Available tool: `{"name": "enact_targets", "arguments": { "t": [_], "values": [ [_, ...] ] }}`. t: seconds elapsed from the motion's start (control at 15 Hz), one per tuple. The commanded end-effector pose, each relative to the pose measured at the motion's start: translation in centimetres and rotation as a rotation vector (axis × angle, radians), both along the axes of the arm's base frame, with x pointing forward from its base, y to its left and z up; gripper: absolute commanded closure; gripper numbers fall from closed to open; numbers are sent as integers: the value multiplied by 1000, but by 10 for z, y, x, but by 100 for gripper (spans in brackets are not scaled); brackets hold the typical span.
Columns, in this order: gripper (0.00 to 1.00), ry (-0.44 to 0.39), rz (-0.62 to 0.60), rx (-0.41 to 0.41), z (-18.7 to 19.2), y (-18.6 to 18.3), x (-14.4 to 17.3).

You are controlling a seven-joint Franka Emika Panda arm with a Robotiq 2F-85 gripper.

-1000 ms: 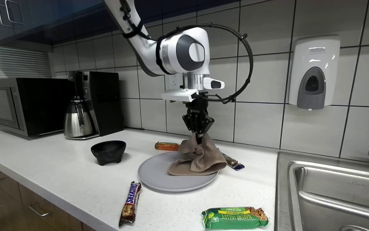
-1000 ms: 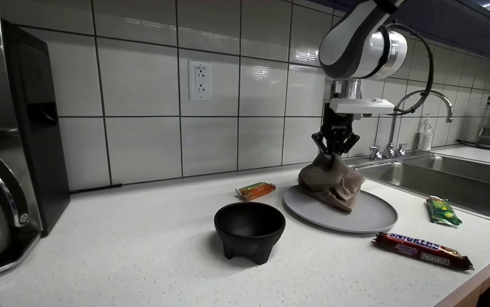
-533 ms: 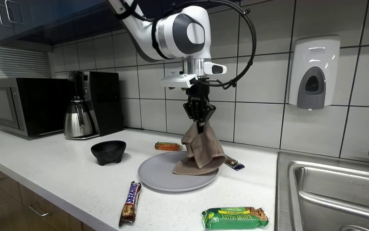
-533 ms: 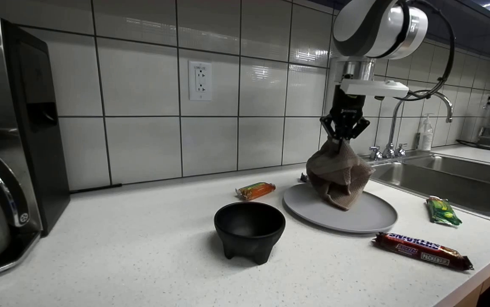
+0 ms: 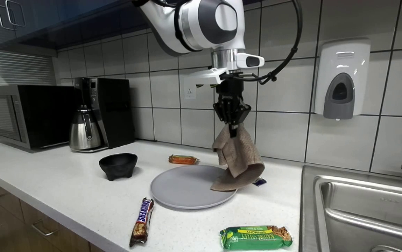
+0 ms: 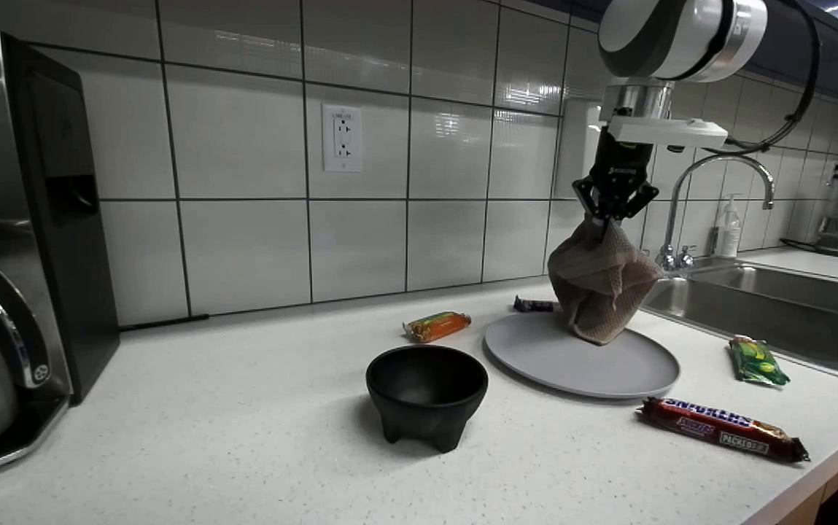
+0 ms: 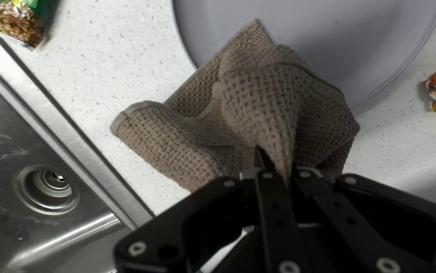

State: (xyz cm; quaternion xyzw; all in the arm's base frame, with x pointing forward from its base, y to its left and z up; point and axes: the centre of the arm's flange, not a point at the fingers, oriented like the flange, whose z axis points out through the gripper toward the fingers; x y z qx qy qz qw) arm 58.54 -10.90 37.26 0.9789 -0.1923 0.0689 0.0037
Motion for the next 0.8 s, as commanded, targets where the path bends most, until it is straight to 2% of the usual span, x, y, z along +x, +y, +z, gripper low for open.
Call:
{"name": "enact_targets", "arguments": {
  "t": [0.0, 0.73],
  "values": [
    [99, -22, -45, 15, 11, -20, 3],
    [99, -49, -129, -5, 10, -75, 36]
  ]
}}
